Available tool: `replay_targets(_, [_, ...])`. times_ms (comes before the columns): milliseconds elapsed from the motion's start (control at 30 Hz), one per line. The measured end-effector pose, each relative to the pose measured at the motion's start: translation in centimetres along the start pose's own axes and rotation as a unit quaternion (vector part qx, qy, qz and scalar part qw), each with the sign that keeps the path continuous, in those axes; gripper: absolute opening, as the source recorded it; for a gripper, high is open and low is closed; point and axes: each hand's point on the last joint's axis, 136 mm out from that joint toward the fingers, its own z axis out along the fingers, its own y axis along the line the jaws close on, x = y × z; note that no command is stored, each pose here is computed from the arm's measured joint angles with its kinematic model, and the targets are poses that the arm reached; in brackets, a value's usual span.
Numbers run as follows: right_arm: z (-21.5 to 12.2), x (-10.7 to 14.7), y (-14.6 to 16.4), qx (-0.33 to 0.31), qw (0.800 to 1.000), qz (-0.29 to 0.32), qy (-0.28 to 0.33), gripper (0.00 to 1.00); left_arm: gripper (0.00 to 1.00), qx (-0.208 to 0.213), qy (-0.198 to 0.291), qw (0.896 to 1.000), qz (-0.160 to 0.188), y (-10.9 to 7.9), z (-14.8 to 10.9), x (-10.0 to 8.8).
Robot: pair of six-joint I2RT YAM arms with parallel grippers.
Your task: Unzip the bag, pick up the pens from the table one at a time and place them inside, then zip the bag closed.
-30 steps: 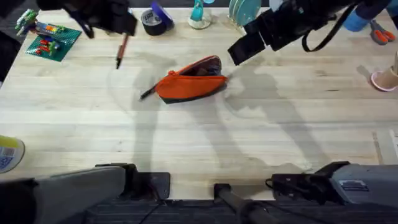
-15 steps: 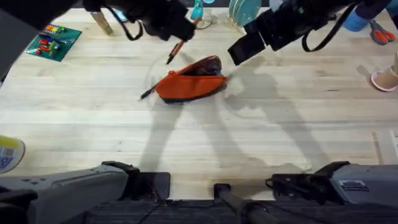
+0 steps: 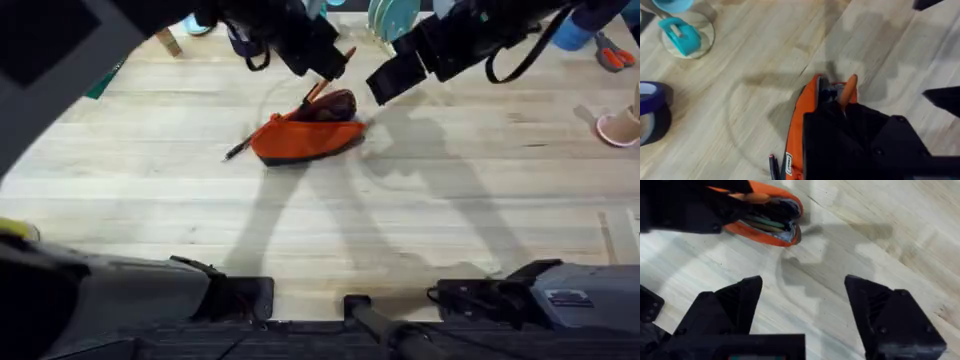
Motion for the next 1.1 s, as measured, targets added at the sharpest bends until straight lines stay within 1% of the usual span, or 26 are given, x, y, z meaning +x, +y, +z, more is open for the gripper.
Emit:
replay_targets(300, [0.0,0.0,0.0,0.0,1.0,0.0,0.0,0.997,0.04,0.025,0.049,0.998,-0.023,0.6,3.5,2.3])
replay_targets(367, [0.0,0.0,0.0,0.0,1.0,0.0,0.0,0.994,0.04,0.028,0.054,0.998,-0.026,0.7,3.9,2.6])
replay_targets(633, [0.0,0.0,0.0,0.0,1.0,0.0,0.0,0.995,0.04,0.034,0.066,0.997,-0.032,0.5,4.0,3.2])
replay_targets(800, [0.0,0.0,0.0,0.0,1.0,0.0,0.0,0.995,0.049,0.034,0.066,0.997,-0.031,0.5,4.0,3.2])
replay_targets(833, [0.0,0.0,0.0,0.0,1.0,0.0,0.0,0.995,0.078,0.033,0.067,0.997,-0.03,0.5,4.0,3.2])
replay_targets(867, [0.0,0.0,0.0,0.0,1.0,0.0,0.0,0.995,0.188,0.032,0.068,0.997,-0.028,0.5,4.0,3.3])
replay_targets(900, [0.0,0.0,0.0,0.0,1.0,0.0,0.0,0.995,0.348,0.031,0.068,0.997,-0.028,0.6,4.0,3.3])
replay_targets(933, [0.0,0.0,0.0,0.0,1.0,0.0,0.0,0.996,0.473,0.03,0.069,0.997,-0.028,0.6,4.0,3.3])
replay_targets(1000, [0.0,0.0,0.0,0.0,1.0,0.0,0.0,0.996,0.81,0.03,0.069,0.997,-0.027,0.6,4.0,3.3])
replay_targets(1033, [0.0,0.0,0.0,0.0,1.0,0.0,0.0,0.996,0.941,0.029,0.069,0.997,-0.028,0.6,4.0,3.3])
replay_targets(1067, [0.0,0.0,0.0,0.0,1.0,0.0,0.0,0.996,0.979,0.029,0.069,0.997,-0.028,0.6,4.0,3.3])
replay_targets(1100, [0.0,0.0,0.0,0.0,1.0,0.0,0.0,0.996,0.989,0.029,0.069,0.997,-0.028,0.6,4.0,3.3])
